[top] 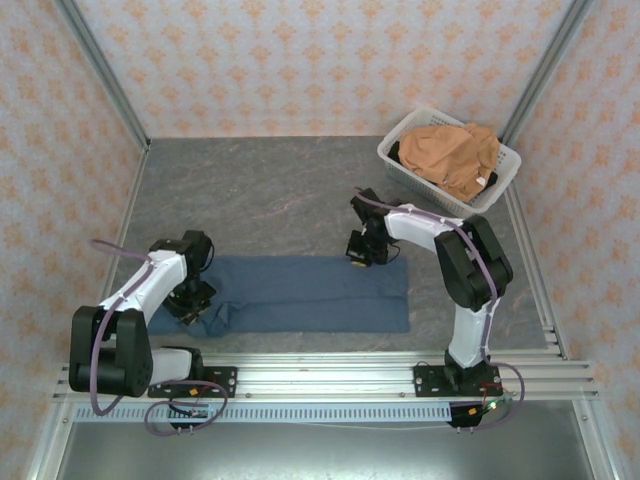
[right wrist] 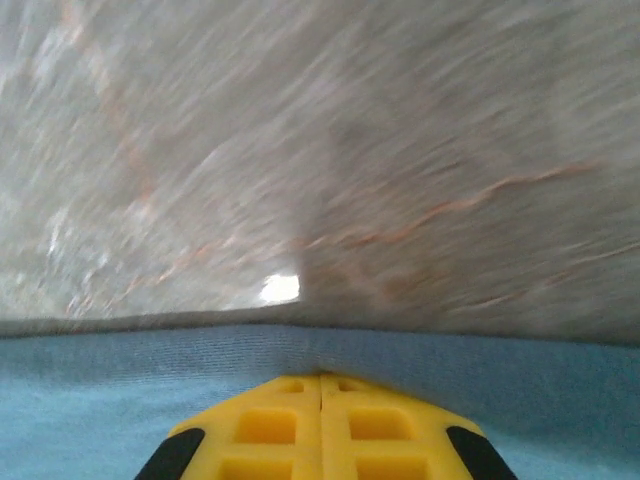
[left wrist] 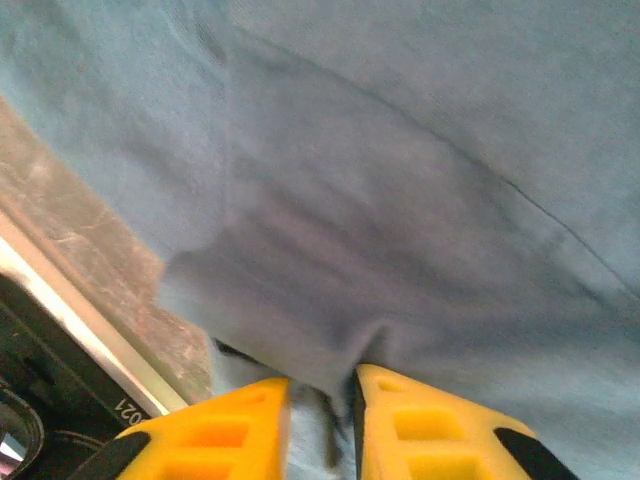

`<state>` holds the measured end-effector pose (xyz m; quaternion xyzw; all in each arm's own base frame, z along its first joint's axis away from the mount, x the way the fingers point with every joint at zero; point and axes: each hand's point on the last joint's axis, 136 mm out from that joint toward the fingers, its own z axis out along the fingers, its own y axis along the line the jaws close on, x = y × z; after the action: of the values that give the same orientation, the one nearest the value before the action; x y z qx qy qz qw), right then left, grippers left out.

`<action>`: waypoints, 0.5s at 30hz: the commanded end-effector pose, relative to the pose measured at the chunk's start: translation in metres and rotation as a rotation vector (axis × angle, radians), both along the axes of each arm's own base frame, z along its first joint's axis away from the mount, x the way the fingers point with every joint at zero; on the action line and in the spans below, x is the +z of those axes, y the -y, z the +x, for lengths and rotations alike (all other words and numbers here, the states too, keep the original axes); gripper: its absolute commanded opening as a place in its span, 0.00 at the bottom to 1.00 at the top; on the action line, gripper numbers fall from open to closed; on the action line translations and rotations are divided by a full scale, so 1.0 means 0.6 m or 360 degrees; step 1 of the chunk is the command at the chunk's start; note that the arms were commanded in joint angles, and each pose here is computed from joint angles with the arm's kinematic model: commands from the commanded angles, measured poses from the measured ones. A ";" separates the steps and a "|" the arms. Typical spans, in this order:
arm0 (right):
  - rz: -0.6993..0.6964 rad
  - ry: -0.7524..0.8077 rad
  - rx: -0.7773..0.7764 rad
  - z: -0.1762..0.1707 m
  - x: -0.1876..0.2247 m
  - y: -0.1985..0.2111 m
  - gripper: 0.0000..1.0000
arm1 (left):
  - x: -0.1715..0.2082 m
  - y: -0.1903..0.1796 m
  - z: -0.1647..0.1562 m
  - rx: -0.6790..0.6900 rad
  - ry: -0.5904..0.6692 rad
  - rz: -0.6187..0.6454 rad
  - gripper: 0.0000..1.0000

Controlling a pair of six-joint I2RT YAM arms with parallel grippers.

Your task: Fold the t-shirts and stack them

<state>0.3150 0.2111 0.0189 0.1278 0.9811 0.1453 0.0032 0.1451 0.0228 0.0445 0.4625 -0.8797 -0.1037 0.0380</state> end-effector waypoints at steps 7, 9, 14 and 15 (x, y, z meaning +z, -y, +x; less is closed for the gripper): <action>-0.0404 -0.0144 -0.0105 0.006 -0.048 0.166 0.04 | 0.011 0.072 0.062 -0.0065 0.0212 -0.0214 0.43; -0.0419 -0.0146 -0.0085 0.014 -0.044 0.175 0.04 | 0.015 0.092 0.075 -0.0073 0.0250 -0.0237 0.43; -0.0414 -0.0127 -0.0098 0.021 -0.036 0.180 0.04 | 0.022 0.114 0.078 -0.0091 0.0199 -0.0204 0.42; -0.0407 -0.0127 -0.0103 0.020 -0.035 0.179 0.04 | 0.026 0.116 0.079 -0.0083 0.0206 -0.0201 0.42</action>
<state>0.3496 0.1324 0.0200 0.1659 0.9817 0.0902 0.0245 0.1886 -0.0434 0.0522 0.4195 -0.9075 -0.0173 0.0110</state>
